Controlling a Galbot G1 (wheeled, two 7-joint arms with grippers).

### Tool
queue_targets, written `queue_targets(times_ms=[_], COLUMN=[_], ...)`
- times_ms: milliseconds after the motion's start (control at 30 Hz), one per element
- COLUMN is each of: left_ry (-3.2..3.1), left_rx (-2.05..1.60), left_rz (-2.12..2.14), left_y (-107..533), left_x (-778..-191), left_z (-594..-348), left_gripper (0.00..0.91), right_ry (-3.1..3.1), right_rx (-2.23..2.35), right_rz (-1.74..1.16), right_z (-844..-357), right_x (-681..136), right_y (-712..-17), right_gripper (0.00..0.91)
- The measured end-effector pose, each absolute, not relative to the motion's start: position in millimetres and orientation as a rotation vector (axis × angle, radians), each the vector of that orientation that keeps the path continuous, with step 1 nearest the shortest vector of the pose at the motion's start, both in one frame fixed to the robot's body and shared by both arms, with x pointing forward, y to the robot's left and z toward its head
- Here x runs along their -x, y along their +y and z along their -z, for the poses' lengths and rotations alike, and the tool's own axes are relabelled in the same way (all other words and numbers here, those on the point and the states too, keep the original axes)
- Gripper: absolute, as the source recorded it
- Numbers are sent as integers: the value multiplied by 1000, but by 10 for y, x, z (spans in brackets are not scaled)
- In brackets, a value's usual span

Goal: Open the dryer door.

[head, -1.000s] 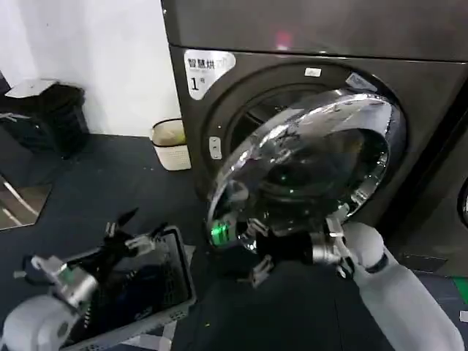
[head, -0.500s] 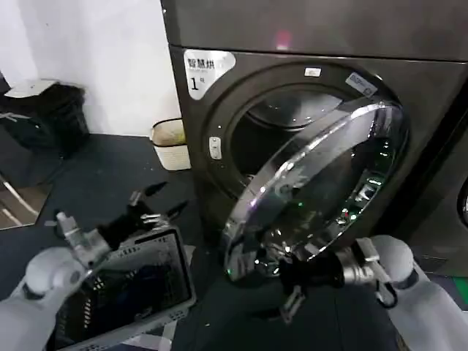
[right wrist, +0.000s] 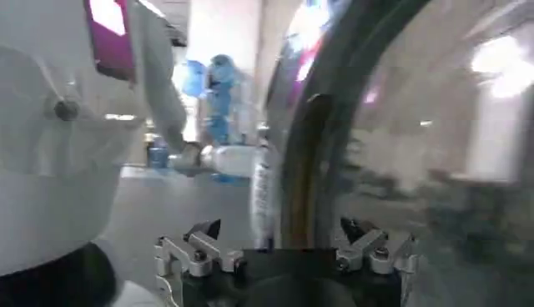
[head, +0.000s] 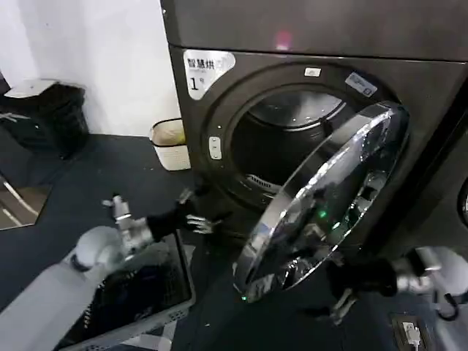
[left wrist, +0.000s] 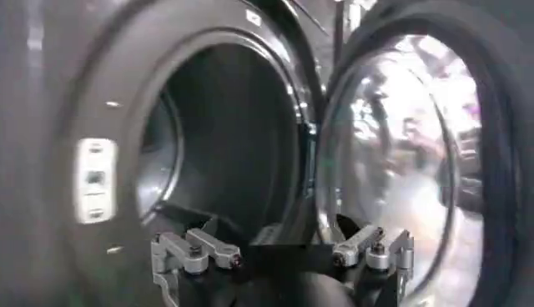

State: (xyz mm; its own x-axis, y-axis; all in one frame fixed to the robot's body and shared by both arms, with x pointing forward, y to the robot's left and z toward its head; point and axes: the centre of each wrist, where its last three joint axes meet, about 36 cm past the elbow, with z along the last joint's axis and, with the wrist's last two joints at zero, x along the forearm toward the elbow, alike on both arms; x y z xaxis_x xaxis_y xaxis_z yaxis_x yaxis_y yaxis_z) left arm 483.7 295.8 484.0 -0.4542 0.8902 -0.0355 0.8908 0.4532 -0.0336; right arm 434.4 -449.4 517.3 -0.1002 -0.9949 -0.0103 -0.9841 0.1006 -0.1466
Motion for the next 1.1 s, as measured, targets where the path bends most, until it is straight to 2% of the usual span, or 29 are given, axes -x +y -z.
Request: queue_targets(times_ms=[333,533,833,1100], left_ry=[2531,2475,2372,2289], left_rx=[-1840,-1915,-2009,-2038], left_rz=[86,100,123,107], left_y=[2474,2290,1921,1540], left_x=[-4959,-4912,-4719,-4598], left_z=[-4783,-4791,-4824,-4806], left_gripper=[907,907,907,907], right_ry=[2520,2663,2826,2708], right_rx=[1536,998,65,-734], right_rz=[213,282,316,344], right_z=[-5452,-5623,-5776,-5960], right_x=[-3896,-3401,-2461,-1744], right_y=[-5520,-5955,-6188,-6325], right_gripper=[907,907,907,907])
